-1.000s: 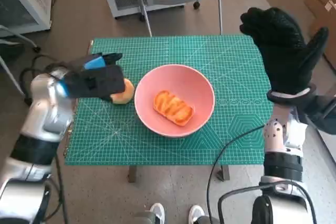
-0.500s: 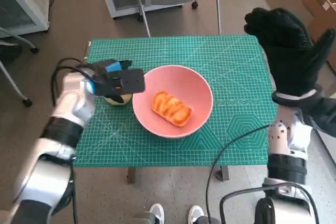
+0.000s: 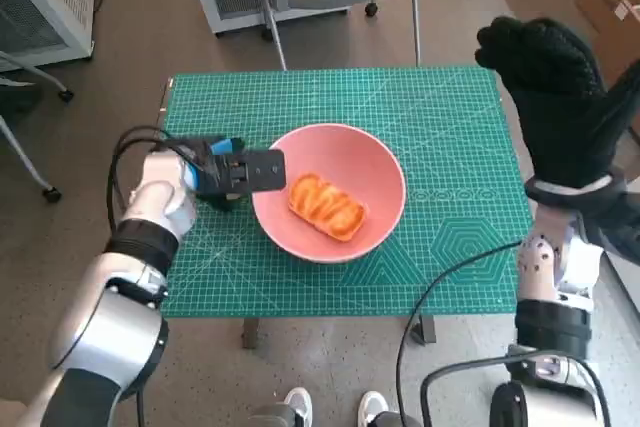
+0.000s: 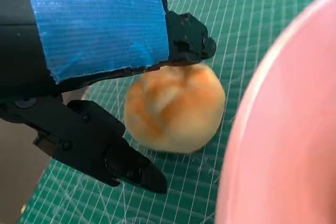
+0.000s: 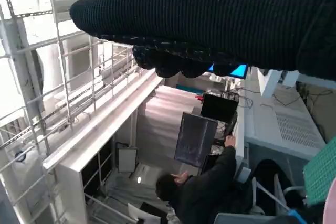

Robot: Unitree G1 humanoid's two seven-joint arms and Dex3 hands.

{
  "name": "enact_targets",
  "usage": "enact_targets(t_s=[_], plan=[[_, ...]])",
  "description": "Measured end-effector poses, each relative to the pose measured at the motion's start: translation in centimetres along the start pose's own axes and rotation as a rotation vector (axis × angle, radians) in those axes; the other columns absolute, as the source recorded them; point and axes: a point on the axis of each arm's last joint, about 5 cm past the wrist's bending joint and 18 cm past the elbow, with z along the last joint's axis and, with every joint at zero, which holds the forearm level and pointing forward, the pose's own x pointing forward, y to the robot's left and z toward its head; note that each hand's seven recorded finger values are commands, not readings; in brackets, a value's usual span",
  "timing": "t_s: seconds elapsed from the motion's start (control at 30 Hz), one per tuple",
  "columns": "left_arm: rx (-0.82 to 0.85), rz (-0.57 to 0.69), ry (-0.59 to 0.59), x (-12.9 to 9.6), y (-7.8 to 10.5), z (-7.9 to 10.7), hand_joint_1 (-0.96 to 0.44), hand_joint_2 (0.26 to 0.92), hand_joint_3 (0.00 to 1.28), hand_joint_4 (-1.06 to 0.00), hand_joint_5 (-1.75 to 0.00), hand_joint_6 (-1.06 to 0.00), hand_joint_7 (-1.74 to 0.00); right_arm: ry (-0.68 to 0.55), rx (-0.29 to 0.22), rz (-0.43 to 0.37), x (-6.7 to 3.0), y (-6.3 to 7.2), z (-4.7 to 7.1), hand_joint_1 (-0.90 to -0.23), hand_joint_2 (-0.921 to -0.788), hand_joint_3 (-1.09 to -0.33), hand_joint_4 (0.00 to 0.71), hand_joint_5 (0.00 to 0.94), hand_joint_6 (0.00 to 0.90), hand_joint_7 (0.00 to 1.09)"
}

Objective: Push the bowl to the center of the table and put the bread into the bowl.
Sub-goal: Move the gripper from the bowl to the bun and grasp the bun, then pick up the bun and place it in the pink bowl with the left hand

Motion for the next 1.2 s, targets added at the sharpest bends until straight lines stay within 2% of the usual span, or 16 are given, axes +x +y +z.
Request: enact_targets(t_s=[0.07,0.1,0.13,0.17,0.27,0.33,0.5,0.67,0.73,0.9,1.1,1.2], plan=[[0.005,0.007,0.012,0.0,-0.1,0.0,0.29,0.744,0.36,-0.6,-1.21,-0.6,-0.1,-0.001,0.0,-0.001,0.02,0.0,0.0,-0.672,-0.921,-0.73,0.298,0.002,0.384,0.0],[0.01,0.013,0.018,0.0,-0.1,0.0,0.23,0.761,0.33,-0.61,-1.21,-0.61,-0.32,-0.001,0.0,-0.001,0.03,0.0,0.1,-0.672,-0.921,-0.73,0.298,0.002,0.384,0.0],[0.016,0.022,0.024,0.0,-0.1,0.0,0.15,0.795,0.29,-0.61,-1.22,-0.61,-0.64,-0.002,0.0,0.0,0.06,0.1,0.1,-0.672,-0.921,-0.73,0.299,0.002,0.384,0.0],[0.021,0.029,0.028,0.0,-0.1,0.0,0.1,0.812,0.27,-0.65,-1.23,-0.6,-0.82,-0.002,0.0,0.001,0.08,0.1,0.1,-0.672,-0.921,-0.729,0.3,0.002,0.385,0.0],[0.043,0.049,0.034,0.1,-0.2,0.1,0.03,0.834,0.24,-0.68,-1.19,-0.59,-1.09,-0.008,-0.003,0.006,0.2,0.2,0.2,-0.673,-0.921,-0.728,0.301,0.003,0.385,0.0],[0.048,0.057,0.034,0.1,-0.2,0.1,0.02,0.834,0.23,-0.7,-1.16,-0.6,-1.16,-0.009,-0.002,0.008,0.24,0.2,0.2,-0.673,-0.921,-0.727,0.301,0.002,0.385,0.0],[0.056,0.072,0.029,0.0,0.0,-0.2,0.0,0.834,0.22,-0.72,-1.15,-0.61,-1.2,-0.008,0.002,0.009,0.27,0.2,0.2,-0.672,-0.921,-0.724,0.301,0.002,0.386,0.0],[0.057,0.104,0.015,-0.3,0.7,-0.6,0.0,0.862,0.18,-0.71,-1.18,-0.6,-1.18,-0.009,0.006,0.011,0.28,0.3,0.2,-0.672,-0.921,-0.723,0.303,0.002,0.389,0.0],[0.052,0.123,0.008,-0.4,1.2,-0.7,0.0,0.894,0.12,-0.71,-1.21,-0.6,-1.14,-0.008,0.007,0.012,0.27,0.3,0.1,-0.672,-0.921,-0.724,0.304,0.003,0.389,0.0],[0.0,0.211,-0.054,-1.6,3.3,-0.7,0.0,0.912,0.09,-0.7,-1.23,-0.61,-1.11,-0.009,0.01,0.015,0.26,0.4,0.1,-0.672,-0.921,-0.724,0.303,0.002,0.389,0.0],[-0.046,0.348,-0.144,-3.8,6.0,-0.4,0.0,0.919,0.05,-0.73,-1.16,-0.63,-1.13,-0.011,0.011,0.017,0.29,0.4,0.1,-0.673,-0.921,-0.723,0.302,0.001,0.387,0.0],[-0.066,0.403,-0.198,-5.0,6.7,-0.2,0.0,0.919,0.04,-0.75,-1.11,-0.64,-1.15,-0.013,0.01,0.017,0.3,0.4,0.1,-0.674,-0.921,-0.723,0.302,0.001,0.387,0.0]])
